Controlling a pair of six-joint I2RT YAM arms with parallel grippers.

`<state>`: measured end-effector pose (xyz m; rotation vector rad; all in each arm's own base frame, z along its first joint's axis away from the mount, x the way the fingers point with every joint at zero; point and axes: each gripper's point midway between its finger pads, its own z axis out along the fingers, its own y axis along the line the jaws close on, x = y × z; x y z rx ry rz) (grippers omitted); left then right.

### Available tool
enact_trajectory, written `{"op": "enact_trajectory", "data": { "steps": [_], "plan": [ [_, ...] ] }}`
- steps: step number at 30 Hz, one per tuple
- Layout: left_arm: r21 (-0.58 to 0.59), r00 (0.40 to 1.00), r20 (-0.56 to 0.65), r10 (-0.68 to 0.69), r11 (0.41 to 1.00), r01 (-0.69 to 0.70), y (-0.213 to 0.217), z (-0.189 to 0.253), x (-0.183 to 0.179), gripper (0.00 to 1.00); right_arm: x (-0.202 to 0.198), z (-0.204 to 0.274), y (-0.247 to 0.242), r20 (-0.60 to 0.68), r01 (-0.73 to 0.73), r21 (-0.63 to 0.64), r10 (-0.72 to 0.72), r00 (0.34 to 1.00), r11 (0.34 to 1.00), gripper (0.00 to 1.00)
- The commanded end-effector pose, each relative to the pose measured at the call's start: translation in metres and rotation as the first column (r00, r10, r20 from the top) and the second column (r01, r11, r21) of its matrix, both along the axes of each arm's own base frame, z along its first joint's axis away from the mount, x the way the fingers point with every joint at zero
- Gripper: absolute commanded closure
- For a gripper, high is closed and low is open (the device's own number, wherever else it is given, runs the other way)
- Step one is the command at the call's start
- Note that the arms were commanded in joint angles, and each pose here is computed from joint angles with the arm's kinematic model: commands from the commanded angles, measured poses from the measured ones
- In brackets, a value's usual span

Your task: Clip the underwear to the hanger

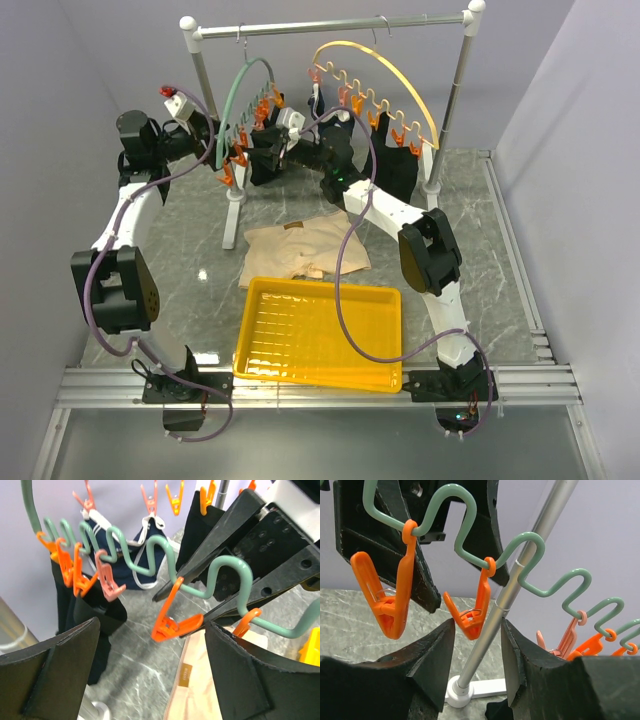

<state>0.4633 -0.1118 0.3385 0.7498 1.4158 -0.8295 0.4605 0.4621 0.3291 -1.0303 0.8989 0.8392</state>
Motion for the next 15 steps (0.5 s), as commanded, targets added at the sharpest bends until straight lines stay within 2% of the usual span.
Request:
{"op": "enact_trajectory", "data": {
  "steps": [1,8,15],
  "plan": [
    [0.038,0.983,0.169,-0.067,0.997,0.062,-0.011,0.028,-0.006,0.09,-0.003,0.025,-0.002,0.076,-0.011,0.039,0.008,0.997,0.999,0.52],
    [0.079,0.964,0.232,-0.128,0.990,0.113,-0.020,0.027,-0.007,0.16,0.000,0.024,-0.005,0.073,-0.010,0.037,0.007,0.997,0.999,0.52],
    [0.099,0.950,0.256,-0.177,0.983,0.157,-0.025,0.028,-0.003,0.32,0.001,0.024,-0.009,0.068,-0.008,0.035,0.005,0.998,0.999,0.53]
  ]
}}
